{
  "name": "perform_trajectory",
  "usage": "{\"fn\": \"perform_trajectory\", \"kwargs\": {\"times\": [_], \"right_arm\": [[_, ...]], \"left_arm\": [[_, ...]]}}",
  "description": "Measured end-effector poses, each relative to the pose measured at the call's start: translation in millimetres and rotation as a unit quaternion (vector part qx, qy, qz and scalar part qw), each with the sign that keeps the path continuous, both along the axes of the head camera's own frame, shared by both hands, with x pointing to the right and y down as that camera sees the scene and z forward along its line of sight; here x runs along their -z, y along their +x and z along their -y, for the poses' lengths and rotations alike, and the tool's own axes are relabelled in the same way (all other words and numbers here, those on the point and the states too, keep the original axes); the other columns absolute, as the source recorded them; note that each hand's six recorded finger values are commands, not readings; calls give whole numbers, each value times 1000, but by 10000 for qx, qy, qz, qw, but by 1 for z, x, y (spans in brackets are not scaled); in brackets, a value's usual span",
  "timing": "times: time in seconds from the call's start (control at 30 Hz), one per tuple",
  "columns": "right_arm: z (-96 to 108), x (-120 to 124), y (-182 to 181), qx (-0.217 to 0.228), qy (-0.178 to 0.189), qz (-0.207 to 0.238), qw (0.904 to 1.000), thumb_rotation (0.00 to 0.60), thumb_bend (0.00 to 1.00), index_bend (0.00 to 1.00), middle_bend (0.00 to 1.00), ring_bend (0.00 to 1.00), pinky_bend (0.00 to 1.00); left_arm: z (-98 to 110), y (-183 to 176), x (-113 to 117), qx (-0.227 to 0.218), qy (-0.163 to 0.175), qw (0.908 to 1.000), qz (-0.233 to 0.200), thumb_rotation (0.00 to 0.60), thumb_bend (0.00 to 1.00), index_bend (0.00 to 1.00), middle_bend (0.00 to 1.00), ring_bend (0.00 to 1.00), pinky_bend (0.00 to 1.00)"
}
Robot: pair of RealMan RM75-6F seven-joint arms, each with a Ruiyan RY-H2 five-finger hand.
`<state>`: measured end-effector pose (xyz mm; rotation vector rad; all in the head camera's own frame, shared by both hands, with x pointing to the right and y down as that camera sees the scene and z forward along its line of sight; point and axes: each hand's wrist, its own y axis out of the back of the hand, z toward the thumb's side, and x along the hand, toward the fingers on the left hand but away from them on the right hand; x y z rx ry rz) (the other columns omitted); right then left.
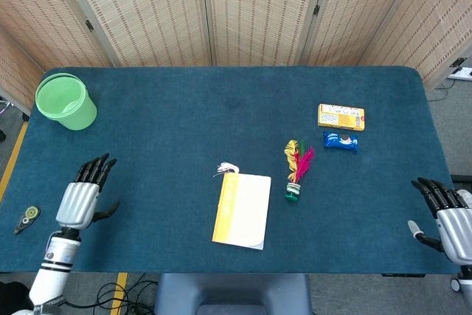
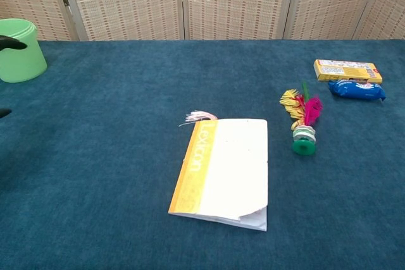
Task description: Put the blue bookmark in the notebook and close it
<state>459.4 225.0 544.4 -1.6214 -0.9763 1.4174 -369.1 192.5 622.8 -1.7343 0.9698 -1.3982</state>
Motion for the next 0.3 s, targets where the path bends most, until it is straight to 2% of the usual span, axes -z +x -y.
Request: {"fn": "perform_trajectory", "kwargs": {"times": [0.3], "right_arm": [[12, -12, -17, 327, -60, 335, 9989, 600, 245, 137, 132, 123, 217]], "left_arm": [[-32, -25, 26, 263, 153, 9994, 144, 600, 314, 0, 0, 0, 112]]}}
